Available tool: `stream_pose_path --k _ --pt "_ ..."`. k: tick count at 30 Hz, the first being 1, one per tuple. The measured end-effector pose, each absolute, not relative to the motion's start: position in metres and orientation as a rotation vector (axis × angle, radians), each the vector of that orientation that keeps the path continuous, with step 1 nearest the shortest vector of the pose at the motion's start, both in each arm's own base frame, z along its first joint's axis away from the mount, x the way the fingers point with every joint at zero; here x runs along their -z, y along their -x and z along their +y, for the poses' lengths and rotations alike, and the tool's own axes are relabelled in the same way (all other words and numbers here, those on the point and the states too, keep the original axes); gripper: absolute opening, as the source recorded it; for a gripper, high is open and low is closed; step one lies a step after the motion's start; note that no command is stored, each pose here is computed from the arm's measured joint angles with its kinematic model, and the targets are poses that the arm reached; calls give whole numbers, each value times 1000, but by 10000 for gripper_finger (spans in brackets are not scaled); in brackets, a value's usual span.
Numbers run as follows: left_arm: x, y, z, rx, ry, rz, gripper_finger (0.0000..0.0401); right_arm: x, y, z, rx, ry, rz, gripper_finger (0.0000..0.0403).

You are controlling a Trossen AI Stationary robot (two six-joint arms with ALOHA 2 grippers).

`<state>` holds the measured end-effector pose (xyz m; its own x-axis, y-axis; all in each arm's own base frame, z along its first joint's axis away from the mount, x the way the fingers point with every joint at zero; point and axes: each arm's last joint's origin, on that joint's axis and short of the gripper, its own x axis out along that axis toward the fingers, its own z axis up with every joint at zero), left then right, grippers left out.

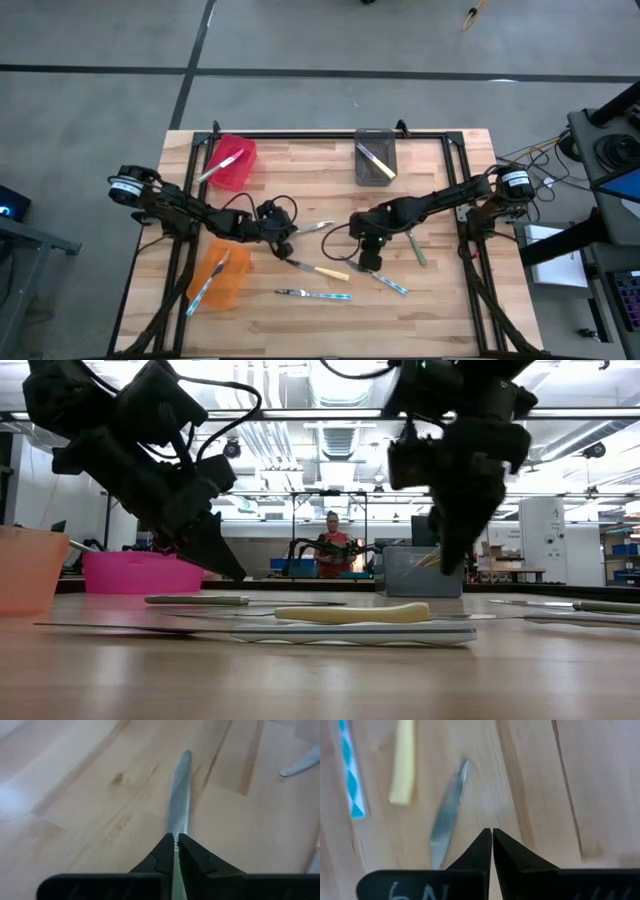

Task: Sort silverware by color (type)
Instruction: Put the left green knife into the red bin

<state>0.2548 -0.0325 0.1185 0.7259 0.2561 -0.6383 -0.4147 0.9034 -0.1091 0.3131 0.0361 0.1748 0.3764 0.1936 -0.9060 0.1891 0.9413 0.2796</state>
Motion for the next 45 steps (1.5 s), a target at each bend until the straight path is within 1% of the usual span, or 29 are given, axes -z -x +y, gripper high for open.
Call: stream_pose_path --k 4,8,15,21,25,31,45 --pt "-118 -255 -33 -366 256 664 37 -178 -321 37 -45 -331 1106 9" --pt "-118 -255 -33 -365 251 666 73 -181 -325 37 -75 -300 1050 8" --pt "-115 -255 -34 -334 229 689 132 -181 -325 37 -82 -290 1045 9" --pt "-115 -255 -34 -334 228 692 166 -181 -326 37 -82 -286 1042 9" --pt "-114 -255 -34 -330 219 694 173 -181 -326 36 -46 -254 1031 9" --pt "-114 -255 -34 -317 185 699 170 -181 -328 36 -47 -254 1003 9" --pt "-109 -249 -33 -321 178 701 169 -180 -328 36 -48 -254 998 8"
